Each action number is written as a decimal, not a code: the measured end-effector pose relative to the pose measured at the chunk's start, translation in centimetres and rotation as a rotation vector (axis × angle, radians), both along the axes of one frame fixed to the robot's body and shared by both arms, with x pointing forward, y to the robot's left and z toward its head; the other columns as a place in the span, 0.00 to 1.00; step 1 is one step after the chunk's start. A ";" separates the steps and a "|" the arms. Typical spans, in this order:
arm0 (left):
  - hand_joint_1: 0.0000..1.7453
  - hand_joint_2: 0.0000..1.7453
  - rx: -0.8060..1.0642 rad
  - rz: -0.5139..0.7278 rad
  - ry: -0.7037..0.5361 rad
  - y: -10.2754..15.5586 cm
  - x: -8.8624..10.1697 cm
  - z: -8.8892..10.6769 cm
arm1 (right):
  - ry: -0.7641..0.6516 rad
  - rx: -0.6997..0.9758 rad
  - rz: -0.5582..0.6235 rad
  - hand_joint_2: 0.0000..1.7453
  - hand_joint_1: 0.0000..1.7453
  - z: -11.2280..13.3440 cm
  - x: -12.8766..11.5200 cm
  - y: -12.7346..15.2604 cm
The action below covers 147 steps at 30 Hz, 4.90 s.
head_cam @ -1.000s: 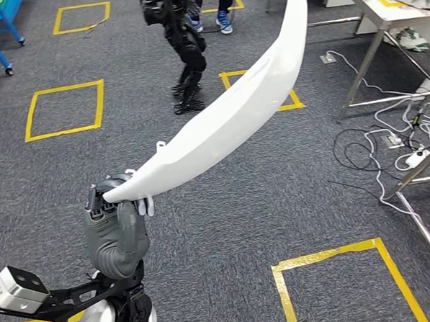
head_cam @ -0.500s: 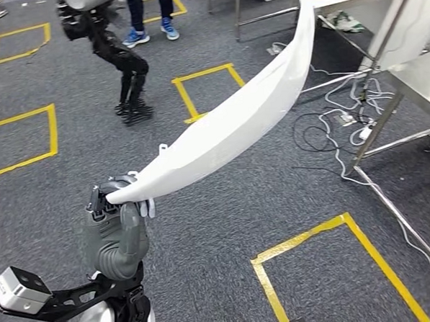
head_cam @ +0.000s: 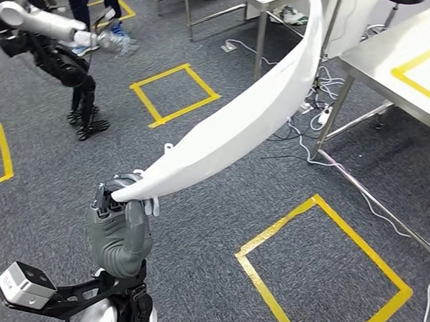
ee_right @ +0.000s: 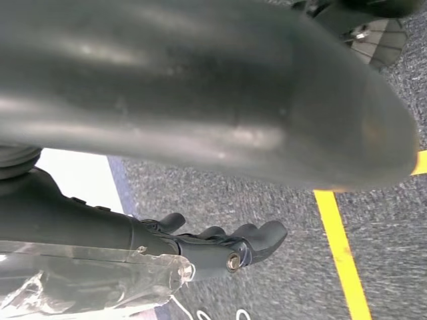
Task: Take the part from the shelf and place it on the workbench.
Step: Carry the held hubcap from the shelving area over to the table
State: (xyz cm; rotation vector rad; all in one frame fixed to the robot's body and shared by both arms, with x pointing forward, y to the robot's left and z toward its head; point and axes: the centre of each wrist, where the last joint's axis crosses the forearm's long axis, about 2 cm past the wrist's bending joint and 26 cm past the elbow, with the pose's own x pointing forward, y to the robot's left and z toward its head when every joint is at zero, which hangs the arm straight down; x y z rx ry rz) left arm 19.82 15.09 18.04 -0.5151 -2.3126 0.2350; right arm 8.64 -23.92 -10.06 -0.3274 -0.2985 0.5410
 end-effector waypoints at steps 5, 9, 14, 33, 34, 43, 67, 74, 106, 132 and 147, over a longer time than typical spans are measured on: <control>1.00 1.00 -0.003 -0.004 -0.003 0.0 0.1 0.1 | -0.007 0.001 -0.003 0.00 0.00 0.1 0.3 0.0; 1.00 1.00 -0.004 -0.006 -0.010 0.0 0.3 0.2 | -0.009 -0.001 -0.007 0.00 0.00 0.1 0.4 0.0; 1.00 1.00 0.001 -0.006 -0.006 0.1 0.2 0.1 | -0.007 -0.003 -0.007 0.00 0.00 0.0 0.2 -0.1; 1.00 1.00 -0.005 0.002 0.006 0.1 -0.4 -0.5 | -0.013 -0.021 -0.009 0.00 0.00 0.0 -0.2 -0.2; 1.00 1.00 -0.005 0.003 0.006 0.1 -0.4 -0.5 | -0.015 -0.021 -0.009 0.00 0.00 0.0 -0.1 -0.2; 1.00 1.00 -0.003 0.013 0.010 0.2 -0.7 -0.7 | -0.042 -0.051 0.059 0.00 0.00 0.0 -0.1 -0.1; 1.00 1.00 -0.051 -0.081 0.034 -0.1 -0.8 -0.6 | 0.003 -0.104 0.094 0.00 0.00 0.1 0.2 0.0; 1.00 1.00 -0.089 -0.107 0.110 -0.1 -0.7 -0.5 | 0.001 -0.106 0.089 0.00 0.00 0.1 0.1 0.0; 1.00 1.00 -0.090 -0.056 0.239 0.1 -0.5 -1.0 | -0.002 -0.123 0.080 0.00 0.00 0.0 -0.4 0.0; 1.00 1.00 0.011 -0.296 -0.051 0.3 -0.2 -0.7 | 0.002 -0.087 0.121 0.00 0.00 0.0 -0.1 0.2; 1.00 1.00 0.060 -0.359 -0.122 0.5 -0.3 -0.9 | -0.005 -0.082 0.142 0.00 0.00 0.2 0.5 0.3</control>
